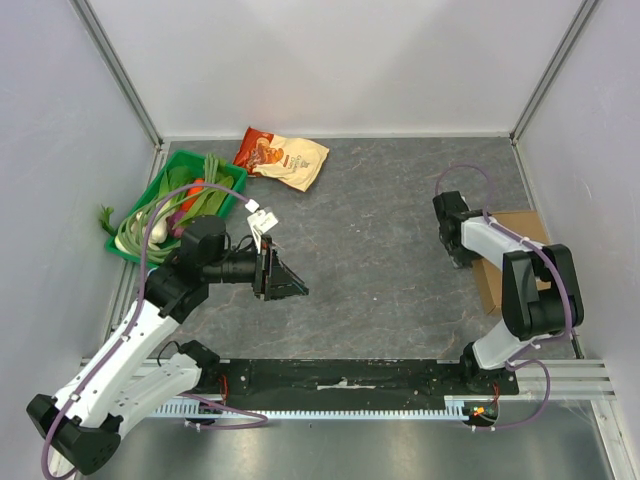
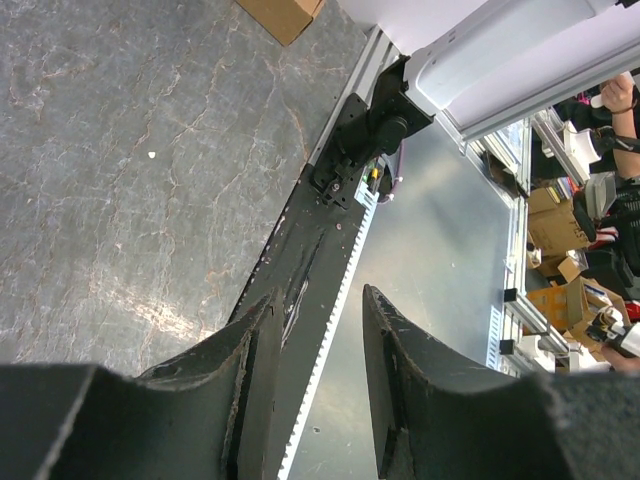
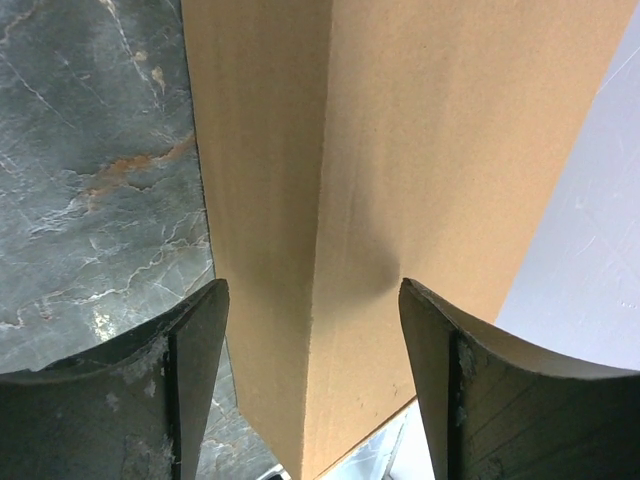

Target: Fold the paper box

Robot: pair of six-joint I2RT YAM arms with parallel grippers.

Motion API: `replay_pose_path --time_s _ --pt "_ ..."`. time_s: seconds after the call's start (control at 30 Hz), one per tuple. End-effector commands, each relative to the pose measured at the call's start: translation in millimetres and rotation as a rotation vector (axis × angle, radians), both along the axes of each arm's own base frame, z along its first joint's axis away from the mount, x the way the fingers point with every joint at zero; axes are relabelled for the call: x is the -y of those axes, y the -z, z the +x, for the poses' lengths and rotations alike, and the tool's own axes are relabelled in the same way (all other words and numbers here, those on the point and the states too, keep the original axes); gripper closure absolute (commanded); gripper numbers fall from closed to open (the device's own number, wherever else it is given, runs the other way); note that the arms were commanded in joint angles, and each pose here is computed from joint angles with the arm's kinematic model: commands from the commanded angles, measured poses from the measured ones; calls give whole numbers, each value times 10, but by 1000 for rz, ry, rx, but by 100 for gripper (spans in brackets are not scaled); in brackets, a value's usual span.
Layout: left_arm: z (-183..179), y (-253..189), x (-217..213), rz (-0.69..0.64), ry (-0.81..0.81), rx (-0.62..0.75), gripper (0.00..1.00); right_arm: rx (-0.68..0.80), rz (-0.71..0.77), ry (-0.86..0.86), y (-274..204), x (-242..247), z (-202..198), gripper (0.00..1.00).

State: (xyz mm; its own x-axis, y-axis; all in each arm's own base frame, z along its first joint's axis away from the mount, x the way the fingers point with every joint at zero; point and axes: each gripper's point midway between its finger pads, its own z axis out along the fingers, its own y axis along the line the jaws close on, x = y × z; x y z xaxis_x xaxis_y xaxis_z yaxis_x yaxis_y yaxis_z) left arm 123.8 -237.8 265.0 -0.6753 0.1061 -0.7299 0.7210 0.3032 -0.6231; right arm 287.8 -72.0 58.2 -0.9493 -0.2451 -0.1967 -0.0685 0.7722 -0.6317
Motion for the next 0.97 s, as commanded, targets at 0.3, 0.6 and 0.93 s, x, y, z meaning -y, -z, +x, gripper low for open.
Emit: replay_pose_path --time_s 0.3,0.6,0.93 --pt "-7 -125 -7 -16 -2 43 56 368 -124 -149 -1122 -526 467 16" --pt "196 -318 -96 -37 -162 130 56 753 565 -337 -2506 -2036 486 11" --pt "311 -1373 -579 -133 -449 499 51 1267 778 -486 -4085 -1441 -504 2"
